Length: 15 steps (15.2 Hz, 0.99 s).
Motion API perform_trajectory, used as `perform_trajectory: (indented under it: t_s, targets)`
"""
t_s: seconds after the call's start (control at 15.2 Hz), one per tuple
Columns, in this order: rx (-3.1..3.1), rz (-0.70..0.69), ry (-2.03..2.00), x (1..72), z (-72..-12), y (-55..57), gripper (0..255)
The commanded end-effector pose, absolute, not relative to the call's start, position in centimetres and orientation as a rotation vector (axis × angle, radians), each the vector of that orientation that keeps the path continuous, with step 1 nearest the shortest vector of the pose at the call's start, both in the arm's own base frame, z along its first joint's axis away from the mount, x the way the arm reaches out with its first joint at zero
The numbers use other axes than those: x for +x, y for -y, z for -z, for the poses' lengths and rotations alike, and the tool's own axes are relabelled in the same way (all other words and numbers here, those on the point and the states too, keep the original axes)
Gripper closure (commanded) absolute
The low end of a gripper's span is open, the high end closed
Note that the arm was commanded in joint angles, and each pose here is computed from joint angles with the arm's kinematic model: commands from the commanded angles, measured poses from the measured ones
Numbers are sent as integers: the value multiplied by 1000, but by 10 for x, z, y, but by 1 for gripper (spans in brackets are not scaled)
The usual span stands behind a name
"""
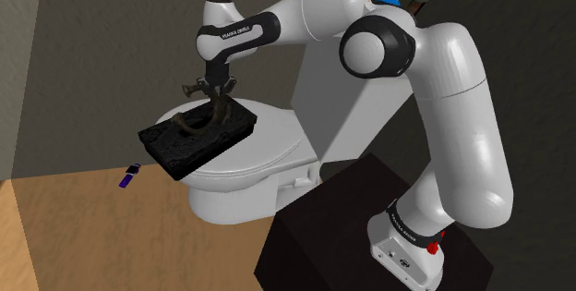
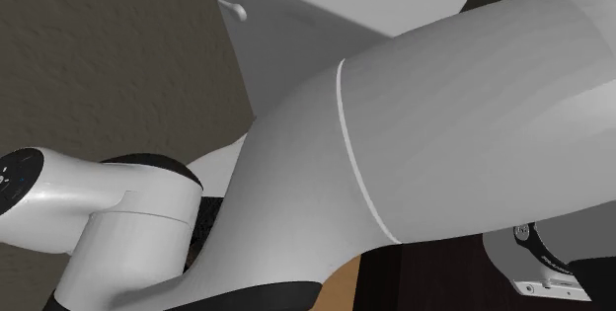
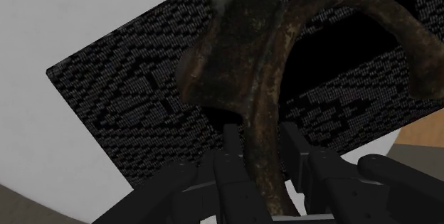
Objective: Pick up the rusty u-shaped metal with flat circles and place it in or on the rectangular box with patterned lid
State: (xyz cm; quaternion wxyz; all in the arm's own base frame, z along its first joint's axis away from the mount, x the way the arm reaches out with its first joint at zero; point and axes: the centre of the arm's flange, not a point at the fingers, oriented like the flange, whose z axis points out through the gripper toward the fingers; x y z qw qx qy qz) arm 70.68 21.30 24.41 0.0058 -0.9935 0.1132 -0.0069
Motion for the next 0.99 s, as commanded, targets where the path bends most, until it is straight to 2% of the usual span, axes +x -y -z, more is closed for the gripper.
perform_trajectory:
  t_s: [0.0,0.53,0.92]
  targets:
    - [-3110,19,-353,707,-233,-214,255]
    - [-3110,19,-353,707,-190,-214,255]
    - [-3110,19,-353,707,-190,-214,255]
